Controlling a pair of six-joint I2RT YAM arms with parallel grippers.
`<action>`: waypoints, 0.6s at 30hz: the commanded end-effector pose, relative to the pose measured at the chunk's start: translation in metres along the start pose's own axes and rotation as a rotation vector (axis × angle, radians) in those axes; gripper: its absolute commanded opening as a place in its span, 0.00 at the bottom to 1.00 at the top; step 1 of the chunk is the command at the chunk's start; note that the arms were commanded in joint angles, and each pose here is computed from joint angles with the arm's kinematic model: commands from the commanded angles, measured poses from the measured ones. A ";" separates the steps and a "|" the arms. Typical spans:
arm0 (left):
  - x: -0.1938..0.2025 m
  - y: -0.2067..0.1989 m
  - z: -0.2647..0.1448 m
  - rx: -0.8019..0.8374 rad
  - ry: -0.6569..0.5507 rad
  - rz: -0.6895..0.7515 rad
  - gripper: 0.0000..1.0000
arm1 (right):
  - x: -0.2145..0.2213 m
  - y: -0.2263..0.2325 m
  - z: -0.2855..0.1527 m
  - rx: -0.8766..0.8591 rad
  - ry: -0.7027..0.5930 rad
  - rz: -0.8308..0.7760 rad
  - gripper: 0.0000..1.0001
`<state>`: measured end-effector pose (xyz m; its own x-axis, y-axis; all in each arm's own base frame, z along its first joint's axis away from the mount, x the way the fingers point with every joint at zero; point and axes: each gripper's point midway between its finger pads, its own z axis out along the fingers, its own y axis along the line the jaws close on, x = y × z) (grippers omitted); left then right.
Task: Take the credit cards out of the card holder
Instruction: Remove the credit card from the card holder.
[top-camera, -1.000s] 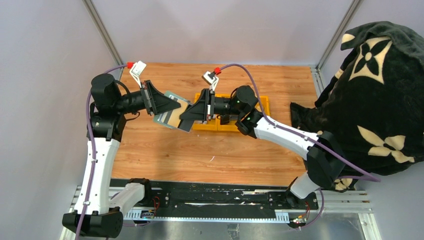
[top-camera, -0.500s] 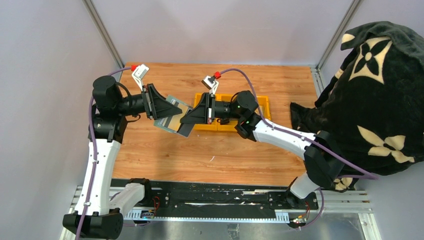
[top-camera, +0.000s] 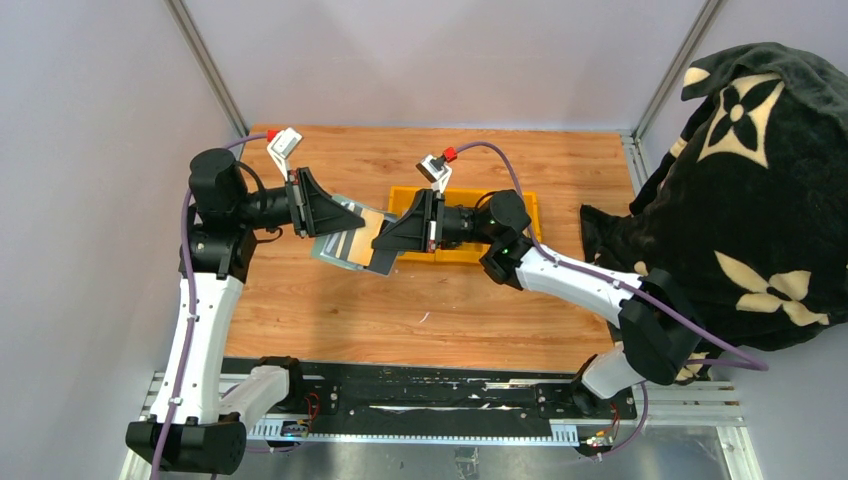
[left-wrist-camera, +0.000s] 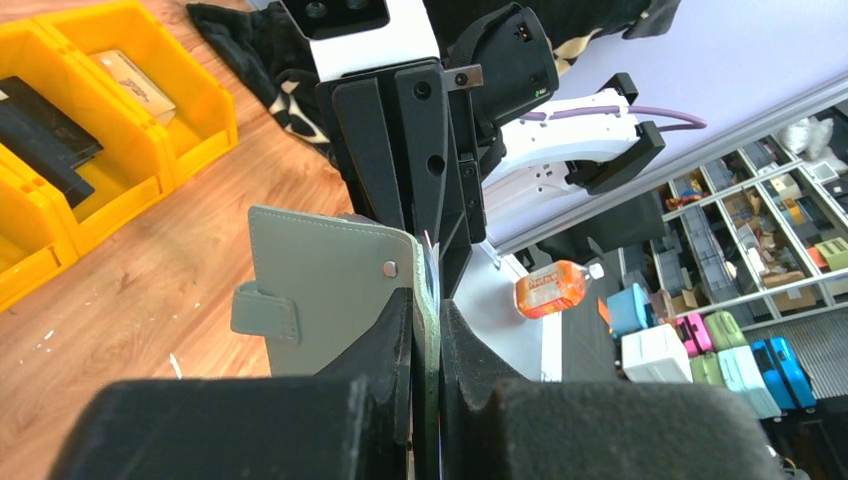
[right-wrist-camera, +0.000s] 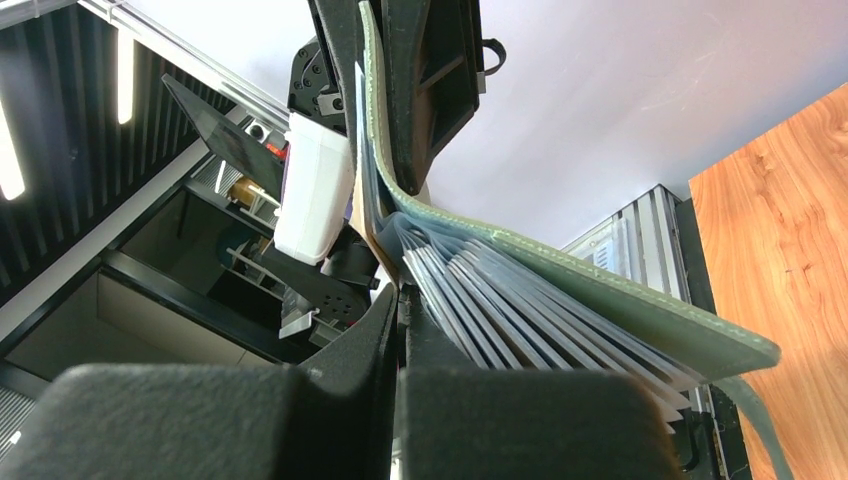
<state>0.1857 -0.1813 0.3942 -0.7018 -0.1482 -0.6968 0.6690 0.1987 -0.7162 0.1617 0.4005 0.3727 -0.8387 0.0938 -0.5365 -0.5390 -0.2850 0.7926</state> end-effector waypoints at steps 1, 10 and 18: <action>-0.004 -0.023 -0.002 0.049 0.014 0.038 0.05 | -0.006 0.001 -0.006 0.000 -0.028 -0.020 0.00; -0.020 -0.024 0.000 0.030 -0.044 0.032 0.00 | 0.011 -0.001 0.007 0.010 0.038 -0.033 0.00; -0.027 -0.031 0.000 0.035 -0.070 0.034 0.00 | 0.022 -0.013 0.017 0.041 0.044 -0.014 0.00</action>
<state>0.1911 -0.1821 0.4055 -0.7279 -0.1902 -0.6587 0.6308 0.1907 -0.7521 0.1571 0.4069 0.3788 -0.8146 0.1227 -0.5669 -0.5756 -0.2914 0.7641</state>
